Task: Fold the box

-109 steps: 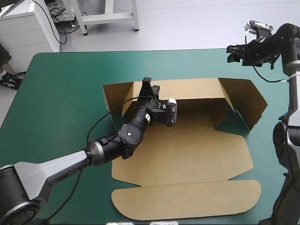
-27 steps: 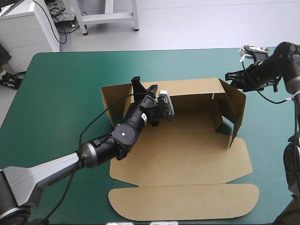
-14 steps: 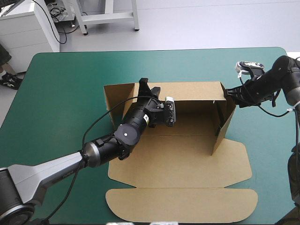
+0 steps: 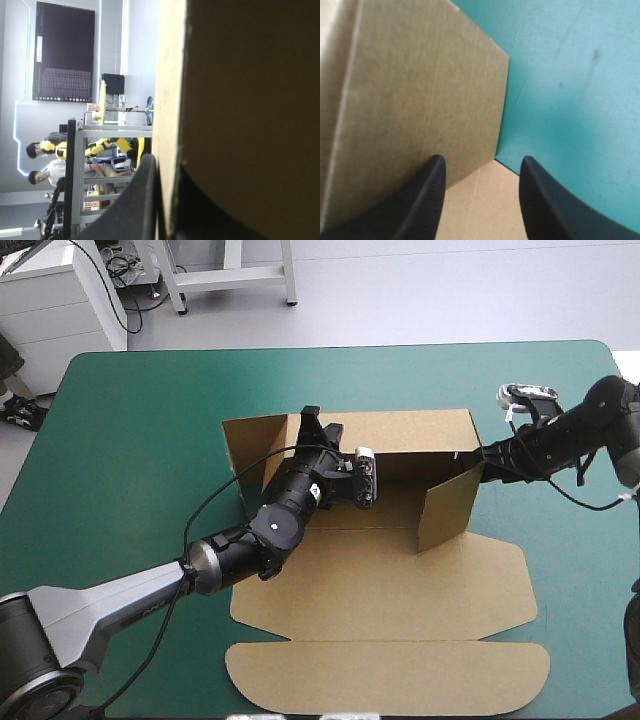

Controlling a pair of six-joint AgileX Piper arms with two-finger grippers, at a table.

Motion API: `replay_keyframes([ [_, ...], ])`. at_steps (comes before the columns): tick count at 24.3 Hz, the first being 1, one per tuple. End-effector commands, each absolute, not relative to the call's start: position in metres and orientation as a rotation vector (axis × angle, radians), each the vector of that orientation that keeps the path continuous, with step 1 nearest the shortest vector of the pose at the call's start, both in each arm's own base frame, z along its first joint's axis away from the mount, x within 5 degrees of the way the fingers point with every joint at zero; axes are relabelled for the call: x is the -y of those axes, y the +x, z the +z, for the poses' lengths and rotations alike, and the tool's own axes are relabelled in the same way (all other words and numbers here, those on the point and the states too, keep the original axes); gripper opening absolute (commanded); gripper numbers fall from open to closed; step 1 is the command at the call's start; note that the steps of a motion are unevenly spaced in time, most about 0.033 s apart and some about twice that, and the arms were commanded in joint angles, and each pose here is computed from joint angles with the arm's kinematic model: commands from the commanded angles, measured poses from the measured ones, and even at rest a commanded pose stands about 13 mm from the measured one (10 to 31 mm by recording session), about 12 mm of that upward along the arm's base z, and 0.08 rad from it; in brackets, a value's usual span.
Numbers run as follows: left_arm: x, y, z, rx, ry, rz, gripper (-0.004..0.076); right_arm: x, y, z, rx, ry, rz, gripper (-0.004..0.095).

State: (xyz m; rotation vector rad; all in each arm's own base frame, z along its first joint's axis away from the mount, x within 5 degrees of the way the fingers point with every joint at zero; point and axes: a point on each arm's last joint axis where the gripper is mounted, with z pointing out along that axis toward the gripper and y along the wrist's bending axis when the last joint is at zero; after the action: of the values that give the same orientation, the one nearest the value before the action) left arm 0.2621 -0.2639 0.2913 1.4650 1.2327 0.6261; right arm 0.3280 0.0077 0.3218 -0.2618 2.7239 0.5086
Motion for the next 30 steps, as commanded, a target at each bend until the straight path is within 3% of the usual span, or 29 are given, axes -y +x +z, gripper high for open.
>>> replay_keyframes([
  [1, 0.263, 0.26, 0.305, -1.224, 1.422, 0.598, -0.0008, -0.013, 0.314, 0.331, -2.588, -0.284, 0.522, 0.0426],
  [4, 0.263, 0.26, 0.305, -1.224, 1.421, 0.601, -0.0008, -0.017, 0.307, 0.333, -2.469, -0.299, 0.554, 0.0426],
  [8, 0.263, 0.26, 0.305, -1.227, 1.417, 0.603, -0.0008, -0.017, 0.293, 0.336, -2.47, -0.531, 0.464, 0.0426],
  [14, 0.263, 0.26, 0.305, -1.227, 1.417, 0.604, -0.0008, -0.027, 0.285, 0.338, -2.412, -0.743, 0.585, 0.0438],
  [20, 0.263, 0.261, 0.305, -1.228, 1.415, 0.607, -0.0008, -0.024, 0.294, 0.339, -2.348, -0.734, 0.5, 0.05],
  [30, 0.263, 0.261, 0.305, -1.239, 1.401, 0.594, -0.0008, -0.029, 0.317, 0.318, -2.312, -0.722, 0.631, 0.05],
])
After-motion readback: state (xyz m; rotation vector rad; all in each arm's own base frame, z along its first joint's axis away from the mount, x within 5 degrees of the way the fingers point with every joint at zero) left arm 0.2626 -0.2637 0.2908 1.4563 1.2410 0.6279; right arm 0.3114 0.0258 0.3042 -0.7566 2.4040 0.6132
